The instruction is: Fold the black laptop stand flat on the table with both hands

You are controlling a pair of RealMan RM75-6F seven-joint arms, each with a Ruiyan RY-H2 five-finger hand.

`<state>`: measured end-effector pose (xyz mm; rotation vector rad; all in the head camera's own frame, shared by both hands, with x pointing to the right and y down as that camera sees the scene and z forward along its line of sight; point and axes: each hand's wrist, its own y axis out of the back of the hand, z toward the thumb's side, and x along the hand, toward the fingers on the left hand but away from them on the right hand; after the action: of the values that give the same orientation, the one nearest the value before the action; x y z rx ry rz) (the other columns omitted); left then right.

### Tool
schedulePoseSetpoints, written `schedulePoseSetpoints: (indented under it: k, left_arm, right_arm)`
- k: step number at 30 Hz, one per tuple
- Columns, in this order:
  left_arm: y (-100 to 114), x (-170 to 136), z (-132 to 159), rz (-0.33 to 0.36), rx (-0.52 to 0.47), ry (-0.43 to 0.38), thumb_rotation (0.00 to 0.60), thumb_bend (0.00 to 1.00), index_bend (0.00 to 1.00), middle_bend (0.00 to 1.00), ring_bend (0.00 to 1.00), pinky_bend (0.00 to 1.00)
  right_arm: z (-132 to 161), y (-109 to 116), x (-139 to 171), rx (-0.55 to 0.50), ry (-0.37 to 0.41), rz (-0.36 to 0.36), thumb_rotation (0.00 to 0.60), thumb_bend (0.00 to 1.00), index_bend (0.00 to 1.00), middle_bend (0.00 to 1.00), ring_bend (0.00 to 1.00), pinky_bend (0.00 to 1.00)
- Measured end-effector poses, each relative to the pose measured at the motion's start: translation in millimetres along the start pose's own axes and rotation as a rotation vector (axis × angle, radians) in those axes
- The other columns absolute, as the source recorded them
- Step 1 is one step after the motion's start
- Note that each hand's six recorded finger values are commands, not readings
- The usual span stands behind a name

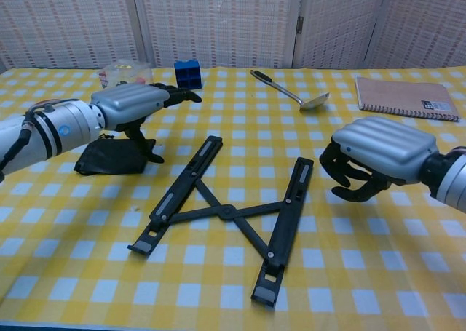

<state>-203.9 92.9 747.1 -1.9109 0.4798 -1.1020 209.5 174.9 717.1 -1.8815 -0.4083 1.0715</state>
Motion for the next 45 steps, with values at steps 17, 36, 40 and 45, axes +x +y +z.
schedulePoseSetpoints:
  k: [17, 36, 40, 45]
  left_arm:
    - [3, -9, -17, 0.015, -0.037, 0.034, 0.6, 0.17, 0.03, 0.07, 0.0, 0.0]
    - [1, -12, -26, 0.003, -0.034, 0.057, 0.6, 0.17, 0.03, 0.07, 0.0, 0.0]
    - [-1, -11, -28, -0.003, -0.024, 0.063, 0.6, 0.17, 0.03, 0.07, 0.0, 0.0]
    - [-5, -8, -30, -0.009, 0.03, 0.065, 0.6, 0.17, 0.03, 0.07, 0.0, 0.0]
  right_arm:
    - [2, -20, -38, 0.076, -0.014, -0.029, 0.6, 0.38, 0.77, 0.91, 0.93, 0.75]
    - [32, -16, -87, 0.117, 0.014, -0.064, 0.6, 0.38, 0.77, 0.91, 0.93, 0.75]
    - [39, -11, -82, 0.085, 0.044, -0.083, 0.6, 0.38, 0.77, 0.91, 0.93, 0.75]
    - [56, -3, -63, 0.063, 0.124, -0.1, 0.6, 0.38, 0.77, 0.91, 0.93, 0.75]
